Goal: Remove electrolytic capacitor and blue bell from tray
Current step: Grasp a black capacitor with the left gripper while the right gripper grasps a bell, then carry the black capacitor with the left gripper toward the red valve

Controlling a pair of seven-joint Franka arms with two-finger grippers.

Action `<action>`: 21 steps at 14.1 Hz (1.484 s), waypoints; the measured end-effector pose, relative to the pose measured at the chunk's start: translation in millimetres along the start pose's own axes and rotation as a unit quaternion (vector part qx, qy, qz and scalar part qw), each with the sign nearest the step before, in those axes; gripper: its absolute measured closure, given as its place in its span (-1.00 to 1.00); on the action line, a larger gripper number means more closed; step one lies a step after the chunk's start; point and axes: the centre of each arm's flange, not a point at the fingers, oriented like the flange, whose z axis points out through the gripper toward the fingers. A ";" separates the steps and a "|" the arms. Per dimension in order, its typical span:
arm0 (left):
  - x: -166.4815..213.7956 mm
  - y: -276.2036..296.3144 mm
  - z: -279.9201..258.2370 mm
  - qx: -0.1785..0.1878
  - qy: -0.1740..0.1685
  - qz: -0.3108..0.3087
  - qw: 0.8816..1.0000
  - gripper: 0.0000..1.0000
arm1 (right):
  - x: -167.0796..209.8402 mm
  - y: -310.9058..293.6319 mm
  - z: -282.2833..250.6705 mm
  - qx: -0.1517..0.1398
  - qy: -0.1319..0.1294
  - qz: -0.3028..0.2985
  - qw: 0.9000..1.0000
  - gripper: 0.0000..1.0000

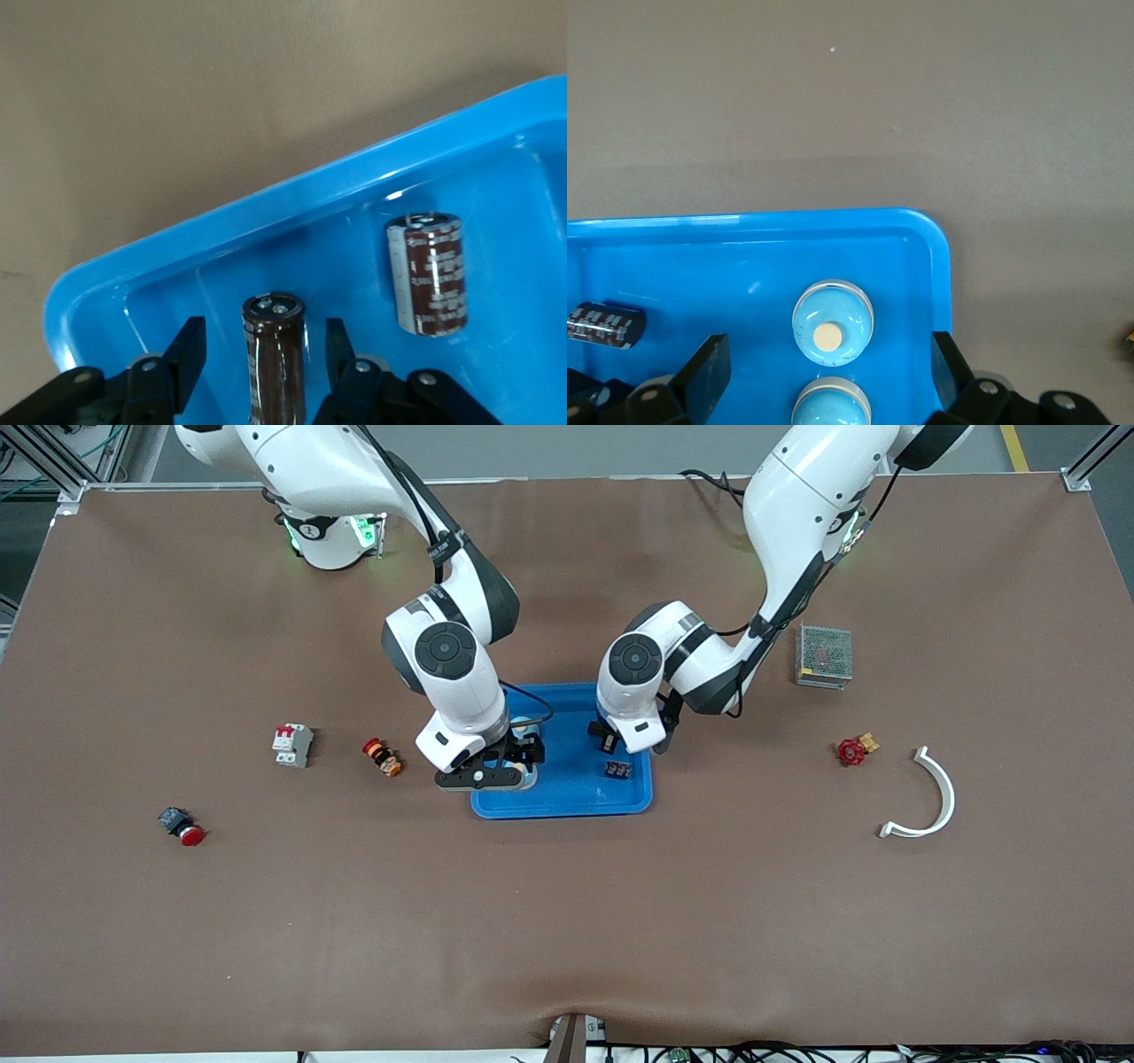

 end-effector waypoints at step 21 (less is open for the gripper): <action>128.6 26.3 -147.6 -0.012 0.044 0.123 0.991 0.33 | -27.4 -18.6 75.5 -0.015 -0.009 -0.017 1.000 -1.00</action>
